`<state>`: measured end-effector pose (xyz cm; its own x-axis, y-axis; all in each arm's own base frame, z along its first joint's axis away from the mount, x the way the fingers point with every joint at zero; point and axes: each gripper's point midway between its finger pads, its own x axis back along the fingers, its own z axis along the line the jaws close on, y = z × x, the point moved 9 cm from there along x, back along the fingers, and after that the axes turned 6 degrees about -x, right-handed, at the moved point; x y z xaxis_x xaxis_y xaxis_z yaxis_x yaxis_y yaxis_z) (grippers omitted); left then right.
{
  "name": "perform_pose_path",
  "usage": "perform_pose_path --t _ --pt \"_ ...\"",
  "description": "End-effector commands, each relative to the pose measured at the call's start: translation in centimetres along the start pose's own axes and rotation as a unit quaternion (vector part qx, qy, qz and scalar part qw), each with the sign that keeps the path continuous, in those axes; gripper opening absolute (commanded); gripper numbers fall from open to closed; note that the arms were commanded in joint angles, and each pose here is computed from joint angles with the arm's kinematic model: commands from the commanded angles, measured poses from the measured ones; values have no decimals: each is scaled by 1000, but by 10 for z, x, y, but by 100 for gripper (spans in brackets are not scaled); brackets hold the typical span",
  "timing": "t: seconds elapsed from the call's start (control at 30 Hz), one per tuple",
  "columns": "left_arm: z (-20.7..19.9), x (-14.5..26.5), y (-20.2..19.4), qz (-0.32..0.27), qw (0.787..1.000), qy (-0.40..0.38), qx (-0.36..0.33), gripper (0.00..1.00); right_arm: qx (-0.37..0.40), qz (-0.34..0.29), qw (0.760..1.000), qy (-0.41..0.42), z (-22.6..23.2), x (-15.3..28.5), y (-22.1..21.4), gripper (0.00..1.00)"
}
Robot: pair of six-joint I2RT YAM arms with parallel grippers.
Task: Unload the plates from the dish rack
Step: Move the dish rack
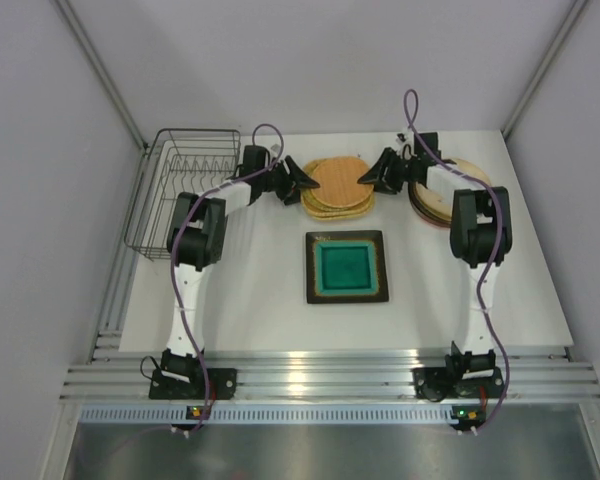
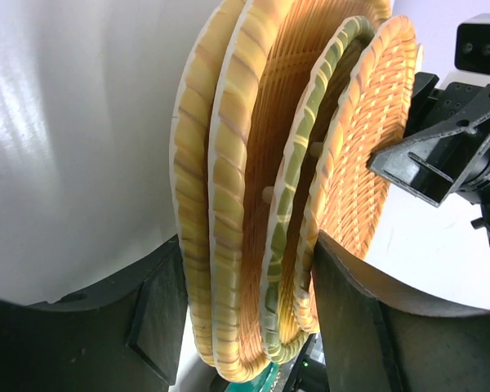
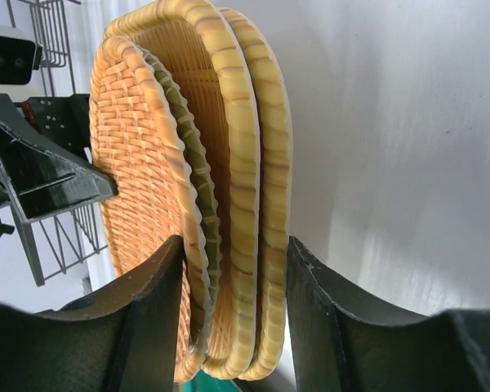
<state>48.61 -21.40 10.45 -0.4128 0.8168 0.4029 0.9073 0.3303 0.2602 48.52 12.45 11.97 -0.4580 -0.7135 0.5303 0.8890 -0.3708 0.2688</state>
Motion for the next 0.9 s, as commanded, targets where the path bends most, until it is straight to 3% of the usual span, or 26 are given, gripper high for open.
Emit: perform_pose_path --t 0.0,0.43,0.87 --pt "-94 15 14 -20 988 -106 -108 2 84 -5 994 65 78 19 -7 29" --pt "-132 65 -36 7 988 -83 -132 0 106 27 993 48 97 35 -59 29" --pt "-112 72 -150 109 985 -27 -132 0 114 72 991 0 78 63 -152 30"
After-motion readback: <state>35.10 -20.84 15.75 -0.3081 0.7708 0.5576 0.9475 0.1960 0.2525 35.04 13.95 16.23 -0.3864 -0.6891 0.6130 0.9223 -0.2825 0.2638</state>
